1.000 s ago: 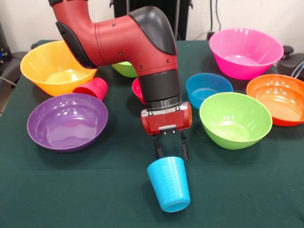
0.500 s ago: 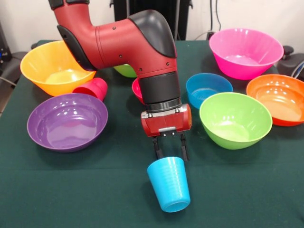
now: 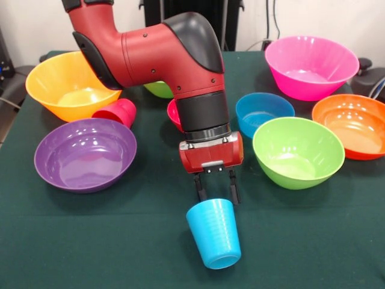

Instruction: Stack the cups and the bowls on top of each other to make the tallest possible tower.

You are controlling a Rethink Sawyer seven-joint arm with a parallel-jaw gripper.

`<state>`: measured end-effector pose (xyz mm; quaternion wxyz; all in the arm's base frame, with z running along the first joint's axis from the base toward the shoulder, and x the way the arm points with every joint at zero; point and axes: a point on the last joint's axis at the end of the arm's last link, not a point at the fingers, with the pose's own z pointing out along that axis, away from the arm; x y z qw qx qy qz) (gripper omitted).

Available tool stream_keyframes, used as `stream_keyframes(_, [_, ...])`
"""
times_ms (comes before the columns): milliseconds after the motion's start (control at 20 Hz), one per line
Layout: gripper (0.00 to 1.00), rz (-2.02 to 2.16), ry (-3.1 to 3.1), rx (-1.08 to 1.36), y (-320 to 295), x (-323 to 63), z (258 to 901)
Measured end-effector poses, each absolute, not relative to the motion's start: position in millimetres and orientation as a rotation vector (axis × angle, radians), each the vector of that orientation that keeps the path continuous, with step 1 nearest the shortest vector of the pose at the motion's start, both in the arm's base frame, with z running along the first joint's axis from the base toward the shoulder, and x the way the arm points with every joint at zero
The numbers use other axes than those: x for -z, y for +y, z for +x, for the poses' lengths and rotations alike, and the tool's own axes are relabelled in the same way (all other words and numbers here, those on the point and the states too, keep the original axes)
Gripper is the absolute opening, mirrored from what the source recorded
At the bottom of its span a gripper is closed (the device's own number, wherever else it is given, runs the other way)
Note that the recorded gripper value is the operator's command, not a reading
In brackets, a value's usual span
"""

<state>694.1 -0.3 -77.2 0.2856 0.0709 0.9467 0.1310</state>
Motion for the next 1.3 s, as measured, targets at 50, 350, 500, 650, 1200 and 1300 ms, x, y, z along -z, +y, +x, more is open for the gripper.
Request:
stream_keyframes(50, [1.00,0.189,2.531,-0.351,0.1,77.2,694.1])
stream_keyframes(350, [1.00,0.180,2.531,-0.353,5.0,77.4,695.0])
stream_keyframes(500, [1.00,0.181,2.528,-0.352,5.5,78.2,696.8])
stream_keyframes(650, [1.00,0.182,2.523,-0.351,5.4,78.9,700.2])
stream_keyframes(1200, [1.00,0.183,2.518,-0.350,5.7,79.3,703.1])
stream_keyframes(1300, [1.00,0.184,2.517,-0.351,5.8,79.4,703.7])
